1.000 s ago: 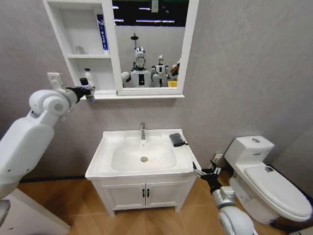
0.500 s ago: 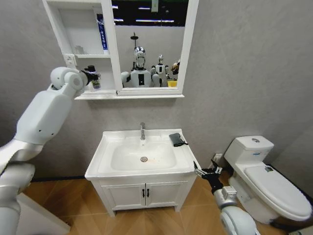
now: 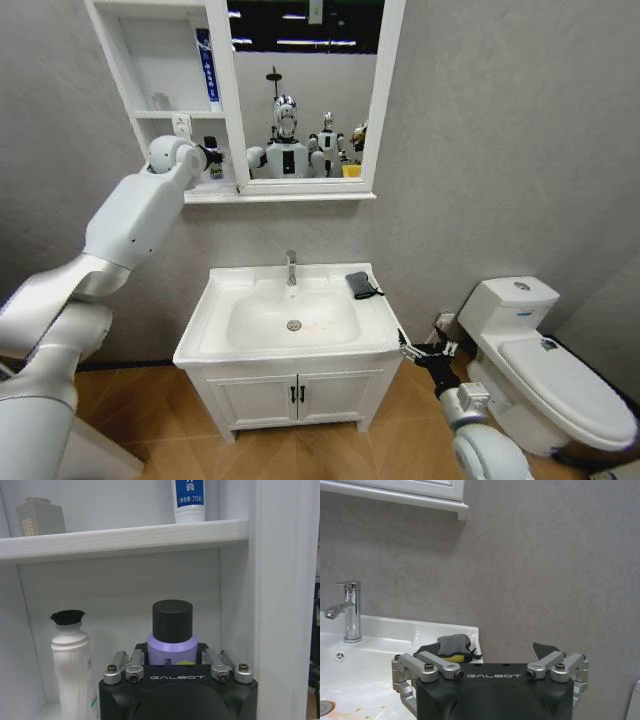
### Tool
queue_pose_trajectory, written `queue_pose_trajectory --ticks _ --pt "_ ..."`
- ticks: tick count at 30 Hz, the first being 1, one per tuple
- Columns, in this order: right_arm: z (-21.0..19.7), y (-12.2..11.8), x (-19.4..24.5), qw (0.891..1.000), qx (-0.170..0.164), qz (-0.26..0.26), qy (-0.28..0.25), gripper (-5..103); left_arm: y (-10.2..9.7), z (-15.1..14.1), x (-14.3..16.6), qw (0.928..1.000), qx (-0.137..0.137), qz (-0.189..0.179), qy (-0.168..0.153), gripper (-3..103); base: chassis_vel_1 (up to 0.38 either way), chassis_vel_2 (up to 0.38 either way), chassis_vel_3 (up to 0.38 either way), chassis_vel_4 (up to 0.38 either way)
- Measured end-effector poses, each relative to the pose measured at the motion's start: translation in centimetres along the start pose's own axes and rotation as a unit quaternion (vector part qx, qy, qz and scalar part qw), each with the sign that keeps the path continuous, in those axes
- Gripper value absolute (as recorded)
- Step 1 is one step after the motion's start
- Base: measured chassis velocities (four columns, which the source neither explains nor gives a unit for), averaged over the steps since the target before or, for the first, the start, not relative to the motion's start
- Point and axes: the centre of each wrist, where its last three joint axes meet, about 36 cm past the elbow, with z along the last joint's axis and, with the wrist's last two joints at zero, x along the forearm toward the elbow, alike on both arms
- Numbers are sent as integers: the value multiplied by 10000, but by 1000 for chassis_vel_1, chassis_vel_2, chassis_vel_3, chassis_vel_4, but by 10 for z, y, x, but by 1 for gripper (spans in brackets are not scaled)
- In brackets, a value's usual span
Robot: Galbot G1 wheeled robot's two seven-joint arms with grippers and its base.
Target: Move facial cleanser and shampoo from washbasin to cabinet, then wipe washbasin with towel.
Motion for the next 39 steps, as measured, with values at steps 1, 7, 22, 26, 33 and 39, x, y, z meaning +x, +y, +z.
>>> queue_pose_trajectory --ticks 1,7,22,26,33,39 --pt "0 0 0 10000 -3 0 -6 100 0 1 -2 10000 -4 -12 9 43 0 0 0 0" --pt "-5 3 0 10000 -23 -19 -65 100 4 8 -12 10000 -26 -68 48 43 0 0 0 0" --pt "-4 -2 6 9999 85 73 -66 100 5 19 -31 9999 -18 -125 111 43 0 0 0 0" --pt "-2 -4 11 9999 118 94 -53 100 5 22 -32 9999 -23 -96 134 45 0 0 0 0" --pt "-3 -5 14 9998 139 95 -55 100 4 23 -32 9999 -22 -52 110 61 0 0 0 0" --pt "-6 -5 13 9998 161 88 -94 100 6 26 -28 10000 -28 -58 34 88 0 0 0 0"
